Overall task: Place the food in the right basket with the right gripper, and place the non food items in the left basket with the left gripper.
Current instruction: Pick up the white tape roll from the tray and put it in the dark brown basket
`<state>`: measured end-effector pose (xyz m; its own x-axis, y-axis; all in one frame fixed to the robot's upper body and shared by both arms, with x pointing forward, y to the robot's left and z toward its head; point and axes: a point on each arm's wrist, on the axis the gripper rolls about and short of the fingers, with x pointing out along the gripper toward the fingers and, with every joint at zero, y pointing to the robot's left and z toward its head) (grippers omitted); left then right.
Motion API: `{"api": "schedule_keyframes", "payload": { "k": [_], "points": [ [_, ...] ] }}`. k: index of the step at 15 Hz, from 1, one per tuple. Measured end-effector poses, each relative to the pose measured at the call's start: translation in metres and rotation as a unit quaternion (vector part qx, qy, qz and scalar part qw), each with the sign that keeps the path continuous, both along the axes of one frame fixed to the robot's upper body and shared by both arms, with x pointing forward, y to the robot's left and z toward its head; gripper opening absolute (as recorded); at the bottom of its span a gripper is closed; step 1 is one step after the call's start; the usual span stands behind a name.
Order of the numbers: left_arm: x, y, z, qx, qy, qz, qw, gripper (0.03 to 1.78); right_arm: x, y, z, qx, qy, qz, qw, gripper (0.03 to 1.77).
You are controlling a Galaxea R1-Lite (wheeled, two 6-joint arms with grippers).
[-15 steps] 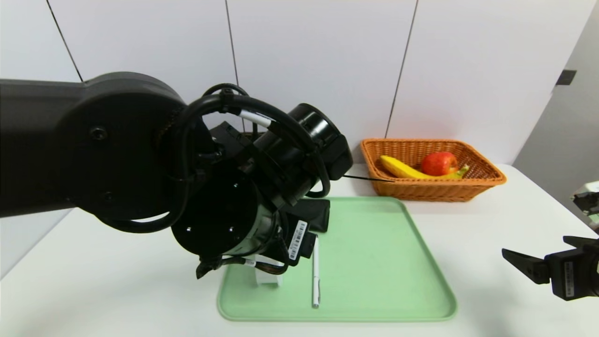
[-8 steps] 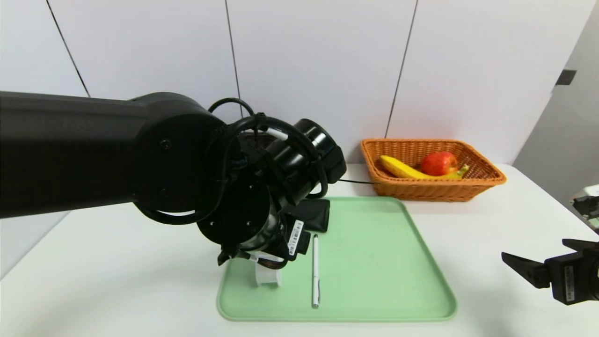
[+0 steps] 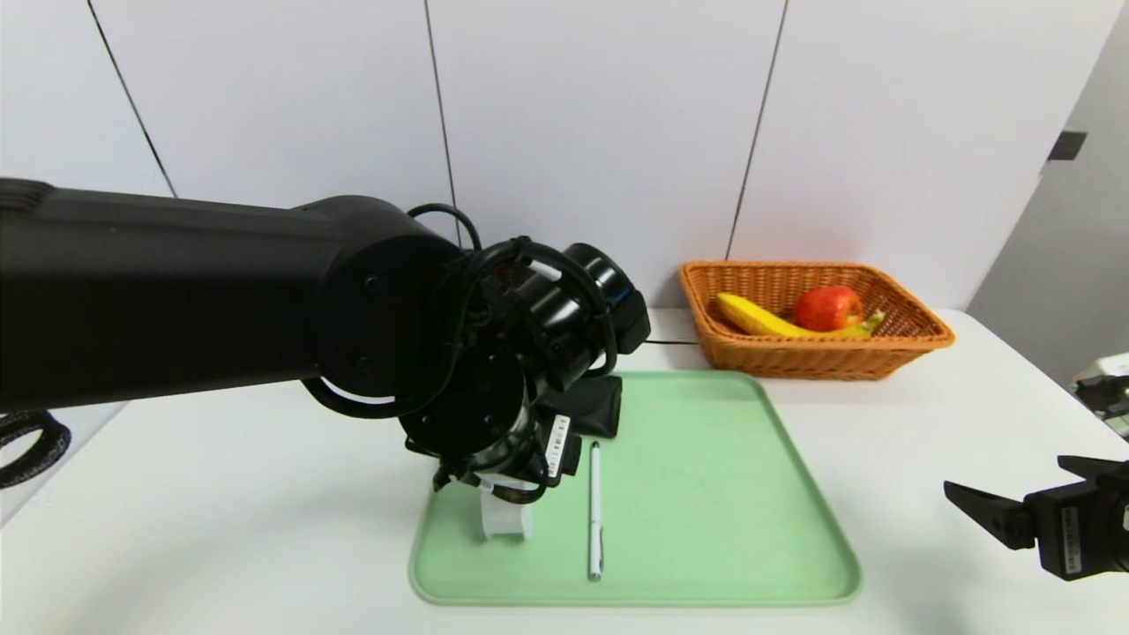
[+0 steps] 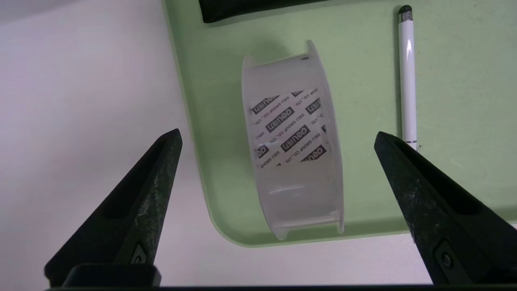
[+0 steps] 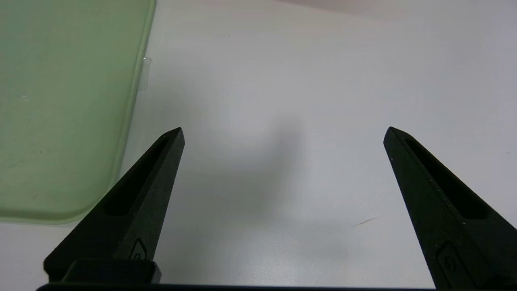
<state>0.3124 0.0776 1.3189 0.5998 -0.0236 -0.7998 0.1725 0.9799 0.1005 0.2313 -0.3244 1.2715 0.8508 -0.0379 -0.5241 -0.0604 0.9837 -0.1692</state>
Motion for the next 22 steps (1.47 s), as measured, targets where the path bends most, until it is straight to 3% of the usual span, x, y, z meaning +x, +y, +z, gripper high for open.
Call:
{"api": "schedule_keyframes", "payload": {
  "k": [7,8,11,16,22],
  "points": [
    [0.003,-0.004,-0.008,0.005,0.008,0.006,0.9999,1.69,0.000,0.000,-0.002,0.000,0.006,0.000,1.0000,1.70],
    [0.004,-0.005,-0.009,0.006,0.009,0.006,0.9999,1.63,0.001,0.000,-0.002,0.000,0.006,0.000,1.0000,1.70],
    [0.005,-0.005,-0.010,0.006,0.008,0.007,0.9999,1.14,0.001,0.000,-0.002,0.000,0.006,0.000,1.0000,1.70],
    [0.006,-0.007,-0.011,0.006,0.008,0.007,0.9999,0.51,0.000,0.000,-0.002,0.001,0.005,0.000,1.0000,1.70],
    [0.005,-0.006,-0.010,0.007,0.007,0.008,0.9999,0.51,0.000,0.000,-0.002,0.002,0.004,-0.001,1.0000,1.70]
  ]
}}
